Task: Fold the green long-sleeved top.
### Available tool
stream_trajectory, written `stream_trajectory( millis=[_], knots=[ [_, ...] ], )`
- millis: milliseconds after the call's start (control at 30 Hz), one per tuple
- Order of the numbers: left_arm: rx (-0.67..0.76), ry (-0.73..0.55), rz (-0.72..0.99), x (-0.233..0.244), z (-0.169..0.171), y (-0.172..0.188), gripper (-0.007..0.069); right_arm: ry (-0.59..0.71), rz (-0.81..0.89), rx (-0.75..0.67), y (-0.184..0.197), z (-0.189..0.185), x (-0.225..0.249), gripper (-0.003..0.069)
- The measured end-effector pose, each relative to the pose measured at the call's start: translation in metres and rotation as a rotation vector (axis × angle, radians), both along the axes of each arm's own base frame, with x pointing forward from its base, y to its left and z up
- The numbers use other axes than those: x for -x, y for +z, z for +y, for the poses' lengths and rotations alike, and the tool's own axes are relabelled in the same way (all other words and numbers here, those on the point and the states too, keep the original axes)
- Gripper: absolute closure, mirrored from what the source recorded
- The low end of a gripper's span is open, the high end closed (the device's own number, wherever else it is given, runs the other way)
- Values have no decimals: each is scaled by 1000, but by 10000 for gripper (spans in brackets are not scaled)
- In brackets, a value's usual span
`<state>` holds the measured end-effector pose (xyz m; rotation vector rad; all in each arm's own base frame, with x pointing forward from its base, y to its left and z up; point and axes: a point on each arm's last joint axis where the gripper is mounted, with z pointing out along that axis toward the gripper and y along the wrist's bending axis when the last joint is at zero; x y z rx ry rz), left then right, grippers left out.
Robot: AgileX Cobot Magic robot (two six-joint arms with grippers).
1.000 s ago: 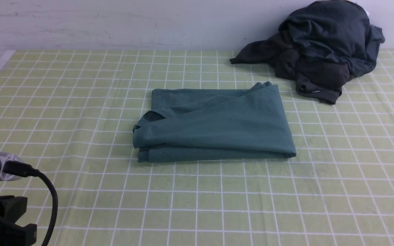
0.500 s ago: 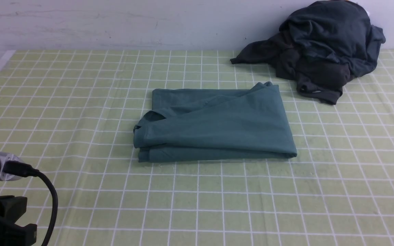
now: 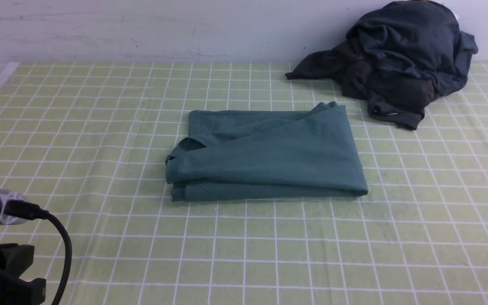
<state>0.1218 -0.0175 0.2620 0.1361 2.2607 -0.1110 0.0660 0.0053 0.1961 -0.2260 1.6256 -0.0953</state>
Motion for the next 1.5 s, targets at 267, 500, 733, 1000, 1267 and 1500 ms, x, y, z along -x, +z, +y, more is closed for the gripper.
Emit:
stream_trajectory(
  millis=[267, 500, 733, 1000, 1267, 1500],
  knots=[
    [1, 0, 1, 0, 0, 0, 538, -109, 33, -147, -6, -6, 10, 652],
    [0, 0, 3, 0, 0, 0, 540, -148, 119, -213, -14, -8, 11, 652],
    [0, 0, 4, 0, 0, 0, 543, -149, 119, -220, -14, -8, 11, 652],
    [0, 0, 5, 0, 0, -1, 543, -149, 119, -221, -14, -8, 11, 652],
    [2, 1, -8, 5, 1, -6, 543, -150, 120, -220, -14, -8, 11, 652],
    [4, 1, -46, 43, 5, -50, 543, -150, 121, -217, -14, -8, 11, 652]
  ],
)
